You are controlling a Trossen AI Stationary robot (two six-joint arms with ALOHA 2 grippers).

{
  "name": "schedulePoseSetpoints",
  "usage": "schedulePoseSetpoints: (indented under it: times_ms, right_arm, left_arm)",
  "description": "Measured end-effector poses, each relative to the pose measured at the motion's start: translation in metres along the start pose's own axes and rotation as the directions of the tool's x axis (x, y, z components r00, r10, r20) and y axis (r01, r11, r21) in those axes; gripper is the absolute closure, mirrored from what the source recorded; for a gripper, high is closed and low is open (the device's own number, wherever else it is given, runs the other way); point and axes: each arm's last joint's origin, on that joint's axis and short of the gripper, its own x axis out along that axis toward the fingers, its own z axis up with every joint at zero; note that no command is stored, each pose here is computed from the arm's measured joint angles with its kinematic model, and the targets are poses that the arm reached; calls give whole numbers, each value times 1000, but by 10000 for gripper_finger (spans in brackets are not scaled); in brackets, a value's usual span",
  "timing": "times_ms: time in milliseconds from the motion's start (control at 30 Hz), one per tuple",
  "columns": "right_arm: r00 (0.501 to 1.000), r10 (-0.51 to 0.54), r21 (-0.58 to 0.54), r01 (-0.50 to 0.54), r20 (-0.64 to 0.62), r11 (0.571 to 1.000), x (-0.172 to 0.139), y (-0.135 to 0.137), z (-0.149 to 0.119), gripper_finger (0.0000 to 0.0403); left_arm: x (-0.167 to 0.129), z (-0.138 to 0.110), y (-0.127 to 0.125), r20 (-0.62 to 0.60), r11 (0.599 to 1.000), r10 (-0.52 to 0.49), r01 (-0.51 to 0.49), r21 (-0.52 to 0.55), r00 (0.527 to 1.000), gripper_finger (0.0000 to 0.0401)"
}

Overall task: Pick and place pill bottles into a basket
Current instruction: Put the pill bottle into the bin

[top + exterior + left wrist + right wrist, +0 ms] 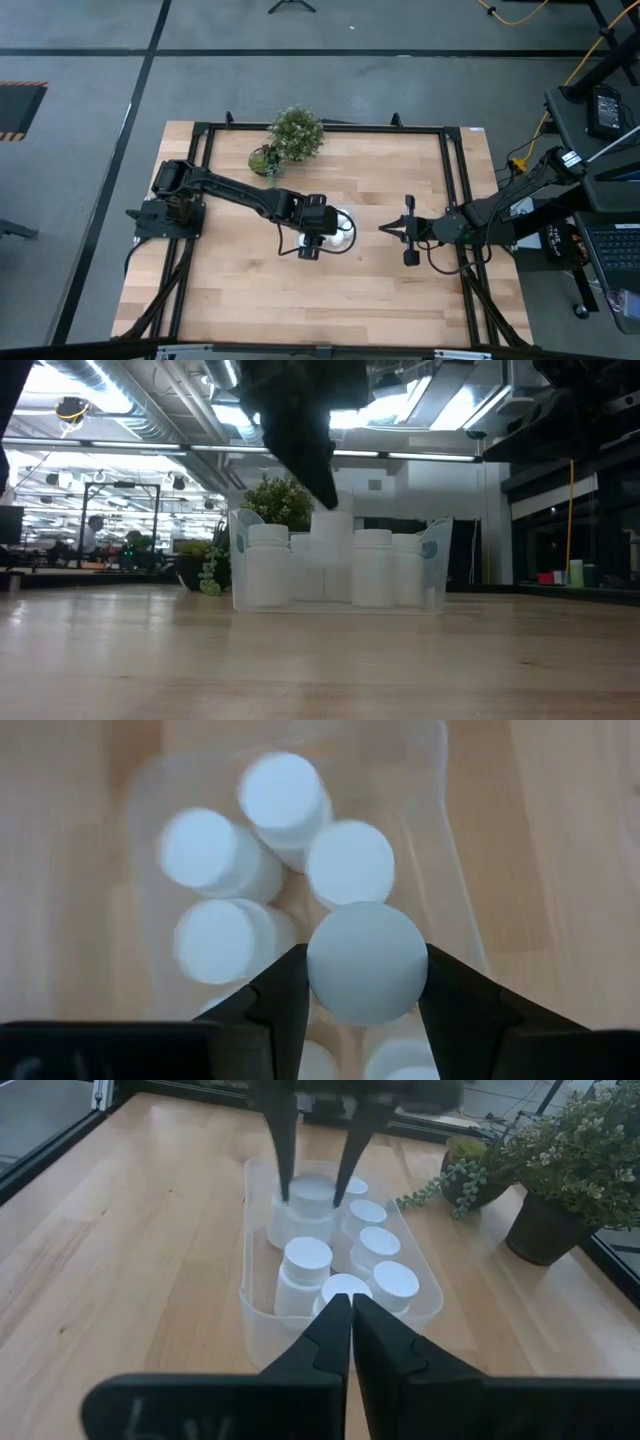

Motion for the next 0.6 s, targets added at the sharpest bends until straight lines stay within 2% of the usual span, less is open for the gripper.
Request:
schedulePoseSetpoints:
  times_ms: [233, 467, 600]
  right_arm:
    - [1000, 0, 0, 0, 0, 1000, 0, 0, 0, 384]
    - [1000, 0, 0, 0, 0, 1000, 0, 0, 0, 384]
    - [1000, 1, 0, -1, 0, 1000, 0, 0, 0, 384]
  left_arm:
    - [18, -16, -1, -3, 999, -30, 30, -15, 1000, 249]
    - [18, -16, -1, -4, 999, -36, 36, -38, 999, 249]
    - [18, -17, -1, -9, 996, -28, 28, -79, 1000, 210]
